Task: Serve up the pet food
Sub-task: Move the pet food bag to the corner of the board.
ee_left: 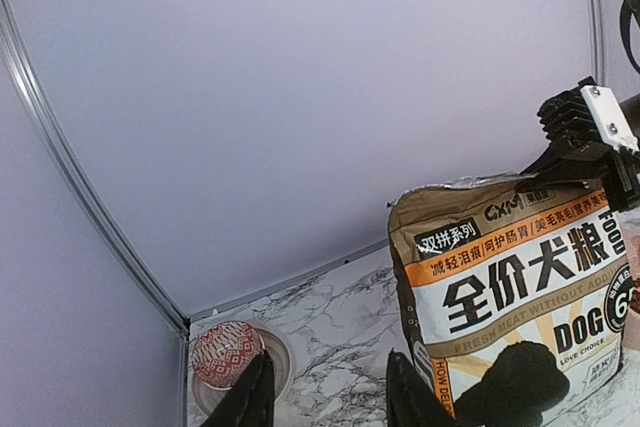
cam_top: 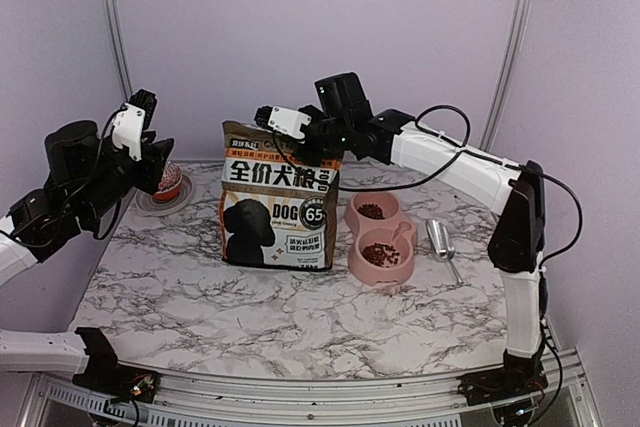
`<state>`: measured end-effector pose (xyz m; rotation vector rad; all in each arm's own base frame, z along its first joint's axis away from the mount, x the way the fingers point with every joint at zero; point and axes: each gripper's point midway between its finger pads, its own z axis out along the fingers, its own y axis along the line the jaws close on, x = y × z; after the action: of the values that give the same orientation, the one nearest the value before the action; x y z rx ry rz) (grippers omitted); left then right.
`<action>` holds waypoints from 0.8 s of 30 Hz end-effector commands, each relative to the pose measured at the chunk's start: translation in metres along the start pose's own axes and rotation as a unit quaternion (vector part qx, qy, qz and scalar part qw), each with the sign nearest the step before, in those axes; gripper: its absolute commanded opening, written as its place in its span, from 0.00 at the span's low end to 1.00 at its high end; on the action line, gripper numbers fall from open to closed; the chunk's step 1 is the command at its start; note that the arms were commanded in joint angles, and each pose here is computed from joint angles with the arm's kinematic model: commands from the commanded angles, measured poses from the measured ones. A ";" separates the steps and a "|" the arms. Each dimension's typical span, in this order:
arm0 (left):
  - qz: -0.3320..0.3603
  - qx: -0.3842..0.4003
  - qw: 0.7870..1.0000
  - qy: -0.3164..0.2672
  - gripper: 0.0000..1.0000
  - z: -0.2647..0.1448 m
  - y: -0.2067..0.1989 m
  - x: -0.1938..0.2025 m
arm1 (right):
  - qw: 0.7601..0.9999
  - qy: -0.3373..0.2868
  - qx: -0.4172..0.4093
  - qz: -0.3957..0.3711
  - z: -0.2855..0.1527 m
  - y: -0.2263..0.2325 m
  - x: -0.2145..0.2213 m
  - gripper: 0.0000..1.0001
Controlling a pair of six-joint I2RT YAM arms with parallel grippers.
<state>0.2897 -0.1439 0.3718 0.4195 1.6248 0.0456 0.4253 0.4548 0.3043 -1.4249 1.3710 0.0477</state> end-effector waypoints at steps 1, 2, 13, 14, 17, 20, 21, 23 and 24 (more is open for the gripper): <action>-0.018 -0.041 0.999 -0.014 0.39 0.000 0.016 -0.003 | 0.980 -0.061 0.190 -0.004 -0.019 -0.111 -0.032 0.00; -0.018 -0.043 0.999 -0.014 0.40 0.000 0.017 -0.002 | 0.977 -0.065 0.202 -0.006 -0.016 -0.118 -0.031 0.00; -0.024 -0.058 0.998 -0.005 0.41 0.007 0.026 0.006 | 0.938 -0.114 0.323 -0.054 -0.008 -0.186 -0.022 0.00; -0.025 -0.057 0.998 -0.005 0.42 0.007 0.026 0.006 | 0.933 -0.119 0.333 -0.060 -0.009 -0.190 -0.021 0.00; -0.026 -0.056 0.998 -0.005 0.42 0.009 0.027 0.006 | 0.920 -0.143 0.356 -0.077 -0.013 -0.199 -0.021 0.00; -0.029 -0.054 0.998 -0.005 0.42 0.009 0.027 0.007 | 0.907 -0.171 0.374 -0.088 -0.021 -0.210 -0.023 0.00; -0.030 -0.054 0.998 -0.005 0.42 0.010 0.027 0.007 | 0.903 -0.179 0.380 -0.091 -0.025 -0.214 -0.024 0.00; -0.031 -0.053 0.998 -0.005 0.42 0.010 0.028 0.007 | 0.894 -0.190 0.392 -0.103 -0.031 -0.220 -0.023 0.00; -0.032 -0.052 0.998 -0.005 0.42 0.010 0.027 0.007 | 0.890 -0.191 0.399 -0.107 -0.033 -0.223 -0.021 0.00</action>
<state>0.3034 -0.1173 0.3675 0.3066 1.6375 0.1080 0.5736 0.4379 0.3097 -1.1576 1.0999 -0.2329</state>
